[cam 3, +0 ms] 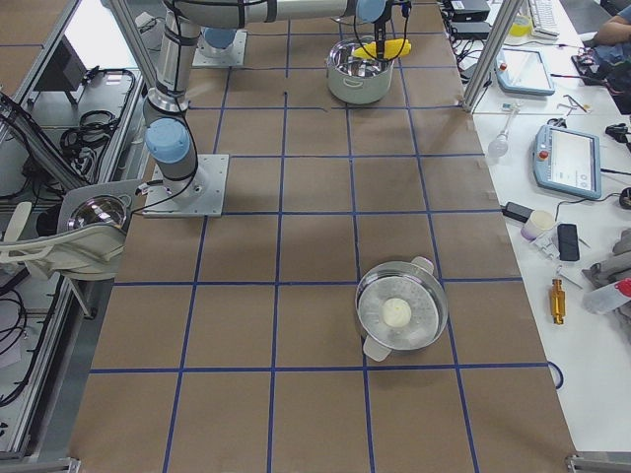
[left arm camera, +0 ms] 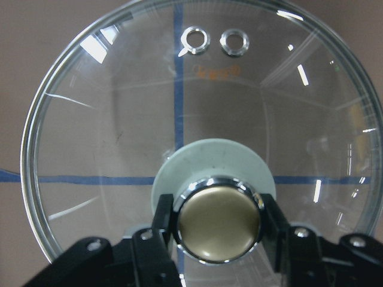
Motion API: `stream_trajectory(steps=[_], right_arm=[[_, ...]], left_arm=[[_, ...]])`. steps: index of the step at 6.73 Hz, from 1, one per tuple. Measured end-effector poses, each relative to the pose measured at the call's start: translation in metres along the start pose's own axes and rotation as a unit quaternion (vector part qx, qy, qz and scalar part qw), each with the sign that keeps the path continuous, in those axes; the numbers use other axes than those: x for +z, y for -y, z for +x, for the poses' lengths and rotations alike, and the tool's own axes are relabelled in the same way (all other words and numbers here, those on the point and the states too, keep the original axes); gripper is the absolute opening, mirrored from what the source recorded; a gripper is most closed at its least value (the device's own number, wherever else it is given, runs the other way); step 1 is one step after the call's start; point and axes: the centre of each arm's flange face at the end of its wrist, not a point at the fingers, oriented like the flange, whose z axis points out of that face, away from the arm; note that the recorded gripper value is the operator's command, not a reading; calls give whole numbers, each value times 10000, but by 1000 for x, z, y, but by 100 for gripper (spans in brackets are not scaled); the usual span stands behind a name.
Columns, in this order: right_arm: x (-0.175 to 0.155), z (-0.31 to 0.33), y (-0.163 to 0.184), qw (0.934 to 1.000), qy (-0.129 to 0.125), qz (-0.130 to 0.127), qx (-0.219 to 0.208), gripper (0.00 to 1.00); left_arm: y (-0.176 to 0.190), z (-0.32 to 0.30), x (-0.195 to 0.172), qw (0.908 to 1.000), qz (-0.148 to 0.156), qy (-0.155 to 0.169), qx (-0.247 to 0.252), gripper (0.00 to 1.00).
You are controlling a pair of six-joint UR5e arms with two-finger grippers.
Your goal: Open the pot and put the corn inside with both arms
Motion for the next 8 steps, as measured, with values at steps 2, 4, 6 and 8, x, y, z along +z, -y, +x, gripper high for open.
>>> stream_trajectory(steps=[2,4,6,8], right_arm=[[33,-59,-14,9999,97,-126,-49,5],[65,-78,-24,9985,403,-346,-92,97],[83,-72,-40,9977,413,-464,-273,100],[79,-66,-46,9979,376,-414,-333,100]], left_arm=[[-10,-25,44,10000,-50,-30,-46,12],[-10,-31,70,9999,-105,-63,-6,12],[-9,-27,75,9998,-124,-79,94,12],[-7,-19,74,9997,-123,-79,201,13]])
